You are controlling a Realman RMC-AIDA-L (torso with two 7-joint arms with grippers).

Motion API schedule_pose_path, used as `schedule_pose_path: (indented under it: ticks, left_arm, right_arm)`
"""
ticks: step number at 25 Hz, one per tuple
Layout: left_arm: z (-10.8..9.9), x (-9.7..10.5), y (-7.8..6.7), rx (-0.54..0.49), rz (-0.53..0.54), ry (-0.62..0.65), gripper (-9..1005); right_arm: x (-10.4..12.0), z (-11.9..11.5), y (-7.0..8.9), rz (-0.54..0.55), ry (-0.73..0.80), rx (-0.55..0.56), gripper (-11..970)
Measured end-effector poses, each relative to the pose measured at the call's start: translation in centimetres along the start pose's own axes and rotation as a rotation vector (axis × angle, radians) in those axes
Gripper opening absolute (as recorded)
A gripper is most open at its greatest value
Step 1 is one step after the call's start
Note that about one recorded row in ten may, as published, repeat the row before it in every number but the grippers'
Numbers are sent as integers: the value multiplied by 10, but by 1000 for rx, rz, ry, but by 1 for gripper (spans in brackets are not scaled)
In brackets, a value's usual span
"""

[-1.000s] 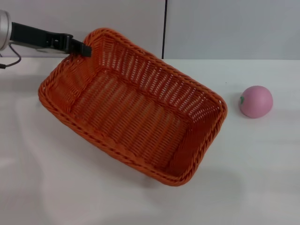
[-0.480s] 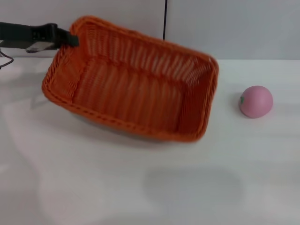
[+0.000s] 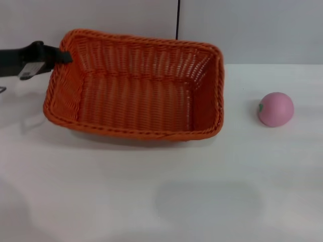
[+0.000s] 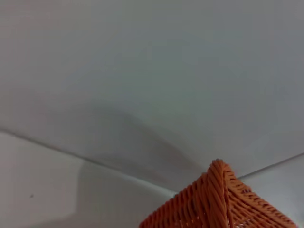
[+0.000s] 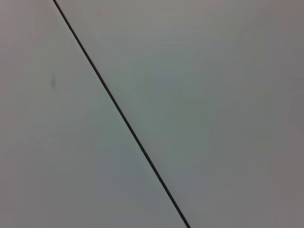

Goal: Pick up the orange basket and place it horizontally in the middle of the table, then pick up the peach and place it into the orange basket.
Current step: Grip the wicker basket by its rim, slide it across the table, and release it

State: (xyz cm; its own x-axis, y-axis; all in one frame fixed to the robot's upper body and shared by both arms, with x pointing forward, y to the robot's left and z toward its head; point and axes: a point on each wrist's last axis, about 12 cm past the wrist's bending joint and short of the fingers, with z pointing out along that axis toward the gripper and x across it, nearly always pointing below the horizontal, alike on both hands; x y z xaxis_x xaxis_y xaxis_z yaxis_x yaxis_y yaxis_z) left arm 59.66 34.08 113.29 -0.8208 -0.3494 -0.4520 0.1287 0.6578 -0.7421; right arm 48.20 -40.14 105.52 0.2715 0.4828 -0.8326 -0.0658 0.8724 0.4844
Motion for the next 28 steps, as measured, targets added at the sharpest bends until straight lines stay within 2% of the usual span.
schedule_pose_path:
  ticks: [7,23,28]
  left_arm:
    - [-6,19,14,3,-57,-17,176]
    - [-2,25,12,36,-57,-21,176]
    - [-6,28,16,30,-65,-19,176]
  right_arm:
    - [2,4,1,0,11,3,638]
    - [4,7,-2,-2,30,26,636]
    - [3,8,-2,-4,32,27,636]
